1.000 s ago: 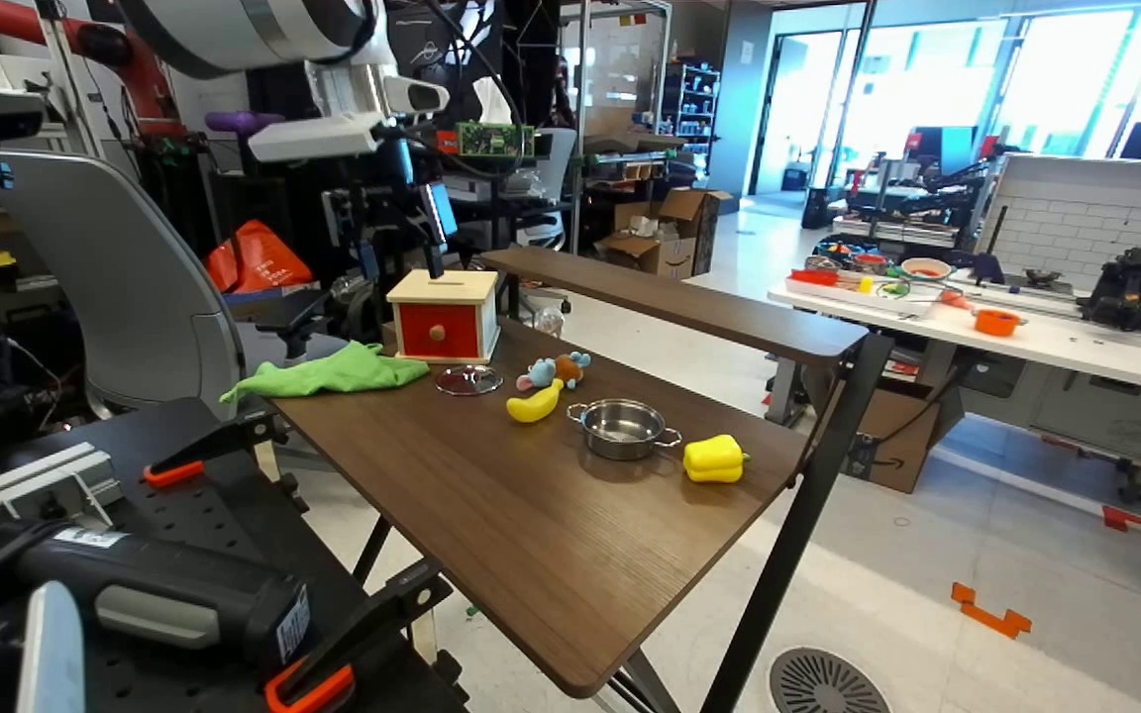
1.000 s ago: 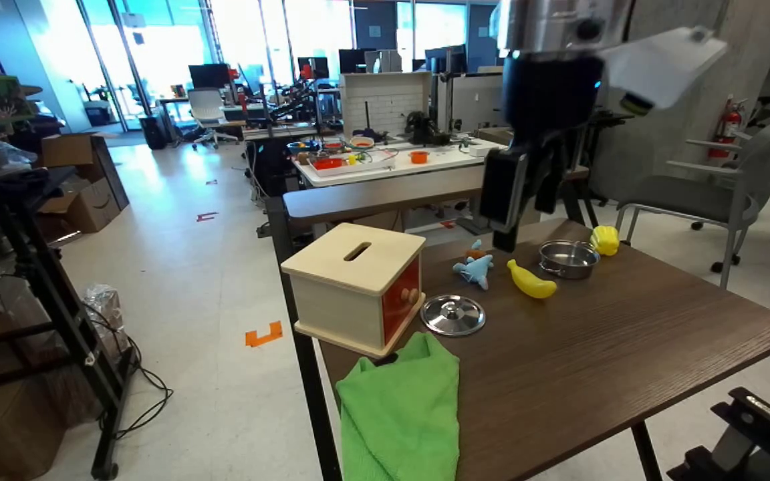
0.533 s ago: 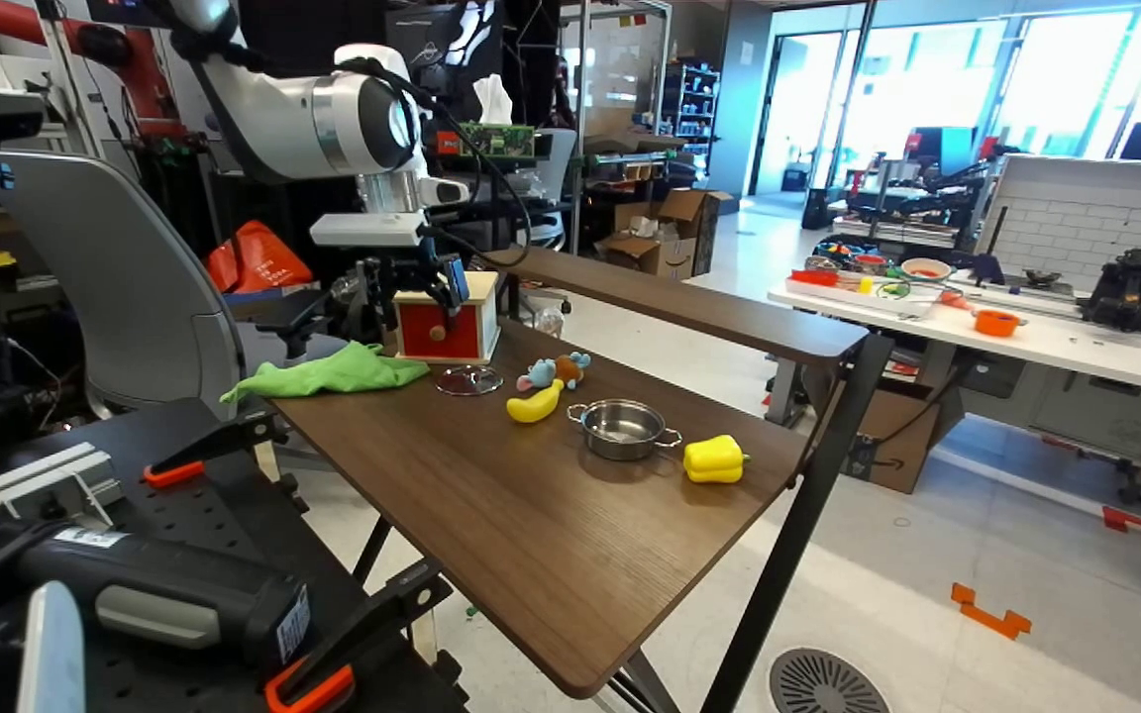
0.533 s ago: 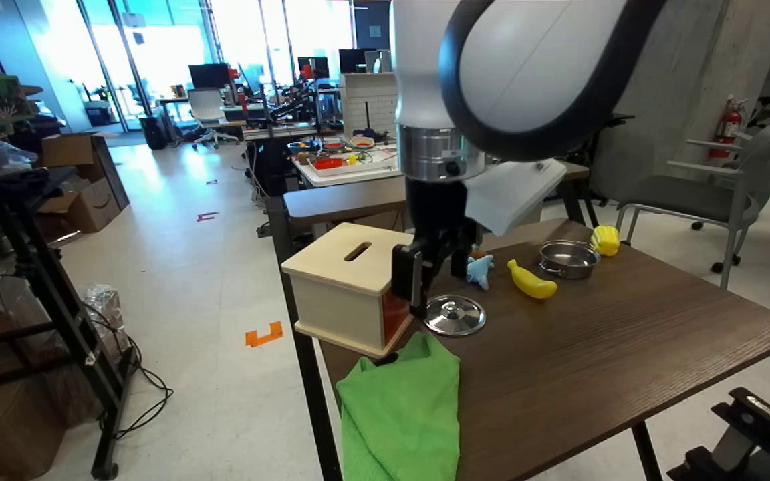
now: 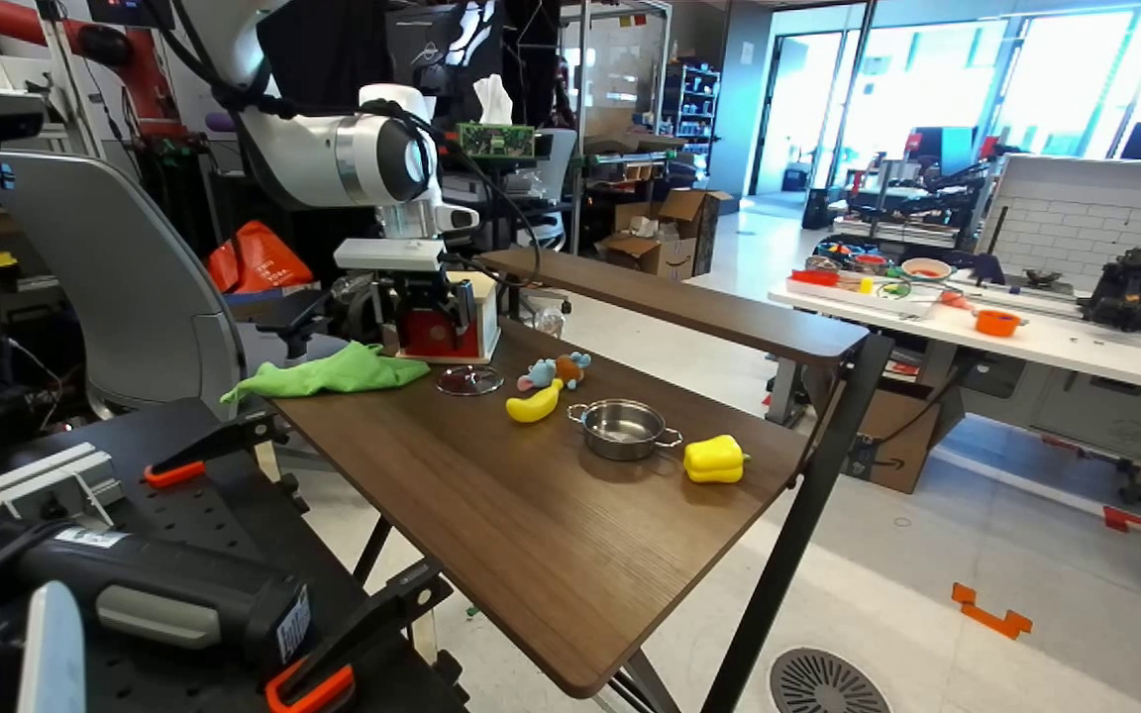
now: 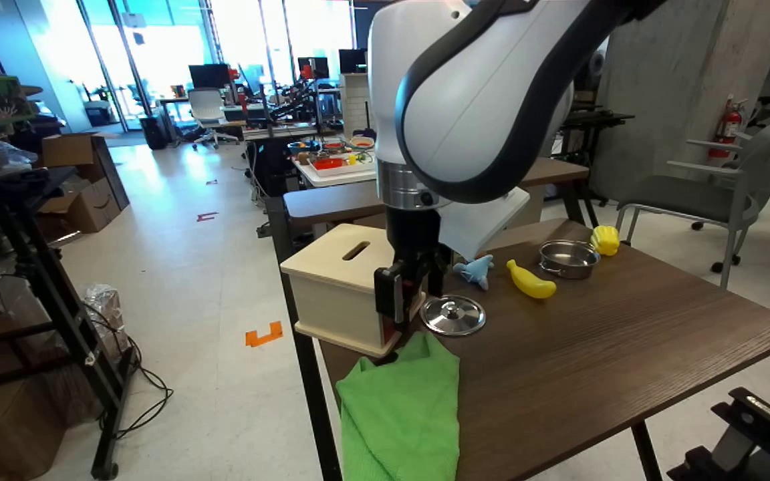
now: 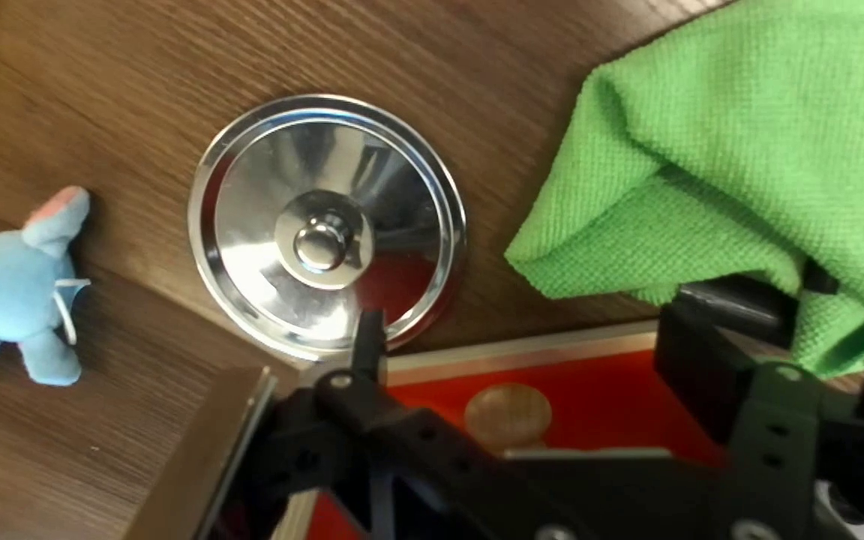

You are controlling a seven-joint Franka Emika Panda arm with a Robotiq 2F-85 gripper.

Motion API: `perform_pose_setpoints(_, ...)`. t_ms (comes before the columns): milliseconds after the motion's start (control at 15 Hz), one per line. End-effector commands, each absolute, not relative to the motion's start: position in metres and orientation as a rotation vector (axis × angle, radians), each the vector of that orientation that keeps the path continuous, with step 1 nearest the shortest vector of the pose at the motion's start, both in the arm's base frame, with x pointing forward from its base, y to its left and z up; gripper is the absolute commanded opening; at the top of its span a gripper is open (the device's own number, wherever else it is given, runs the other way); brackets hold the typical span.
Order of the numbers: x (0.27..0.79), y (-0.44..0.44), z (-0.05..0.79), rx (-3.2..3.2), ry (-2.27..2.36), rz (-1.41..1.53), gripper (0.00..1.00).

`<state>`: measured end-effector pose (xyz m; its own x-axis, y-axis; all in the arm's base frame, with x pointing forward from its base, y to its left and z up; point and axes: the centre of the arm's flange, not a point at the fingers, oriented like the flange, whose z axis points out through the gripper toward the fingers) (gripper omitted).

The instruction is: Open the drawer

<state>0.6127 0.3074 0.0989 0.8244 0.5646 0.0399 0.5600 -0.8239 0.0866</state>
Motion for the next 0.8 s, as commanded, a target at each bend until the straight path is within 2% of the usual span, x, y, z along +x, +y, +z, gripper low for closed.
perform_pose_setpoints(0, 0.628, 0.313, 0.1, 2.924, 0.921, 0.092, 0.58)
perform_pose_setpoints(467, 0.621, 0.304, 0.102, 2.906, 0.912, 0.085, 0.05)
perform_pose_setpoints(533, 0.619, 0.302, 0.102, 2.902, 0.91, 0.084, 0.0)
perform_pose_setpoints(733, 0.611, 0.296, 0.103, 2.891, 0.917, 0.071, 0.0)
